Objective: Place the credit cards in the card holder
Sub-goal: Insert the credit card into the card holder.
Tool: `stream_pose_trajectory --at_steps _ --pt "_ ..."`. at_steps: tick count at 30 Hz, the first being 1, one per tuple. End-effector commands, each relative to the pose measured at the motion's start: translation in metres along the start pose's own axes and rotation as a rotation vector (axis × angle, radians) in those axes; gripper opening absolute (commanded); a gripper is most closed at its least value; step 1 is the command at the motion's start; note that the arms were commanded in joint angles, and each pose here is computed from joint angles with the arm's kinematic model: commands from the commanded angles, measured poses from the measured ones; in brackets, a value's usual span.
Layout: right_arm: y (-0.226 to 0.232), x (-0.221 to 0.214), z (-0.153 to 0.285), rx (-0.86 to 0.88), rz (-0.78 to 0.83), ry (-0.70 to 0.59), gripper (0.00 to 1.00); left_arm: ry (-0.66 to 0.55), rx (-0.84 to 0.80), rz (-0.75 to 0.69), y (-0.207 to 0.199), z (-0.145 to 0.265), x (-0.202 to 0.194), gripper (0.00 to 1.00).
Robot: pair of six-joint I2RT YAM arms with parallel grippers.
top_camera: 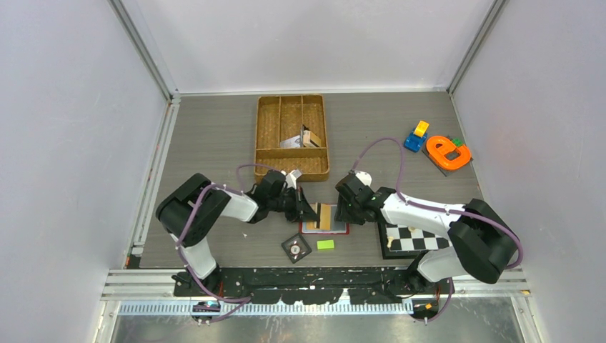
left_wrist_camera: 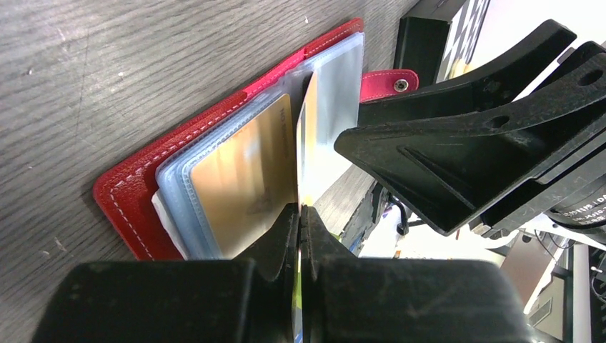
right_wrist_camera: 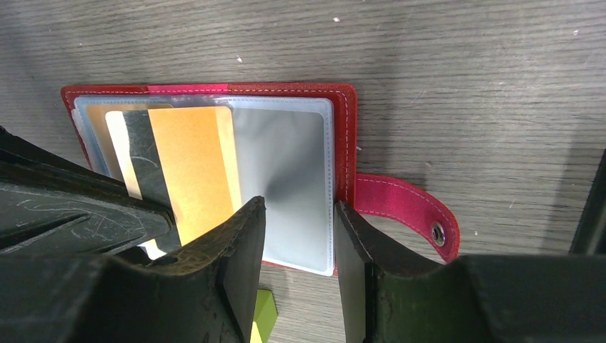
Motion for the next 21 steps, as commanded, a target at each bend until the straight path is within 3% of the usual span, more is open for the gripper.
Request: stream_pose_trajectory --at_steps 1,21 --pt "-0.015 -0.024 -0.017 -0.042 -0.017 0.068 0.45 -0.034 0.014 0.022 0.013 -0.004 0.002 0.00" --pt "-0.016 -0.024 -0.010 -0.006 -0.074 0.056 0.48 0.003 0.095 0.016 0.019 -0.020 -0.015 0.05"
Point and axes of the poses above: each gripper's point midway between its finger pads, its own z axis back along the fingers, its own y axis along the line the jaws close on, x = y × z, the point moved 1 cm from there along z, back along the fingers, and after that the axes turned 12 degrees about z, right-handed, at the moved point
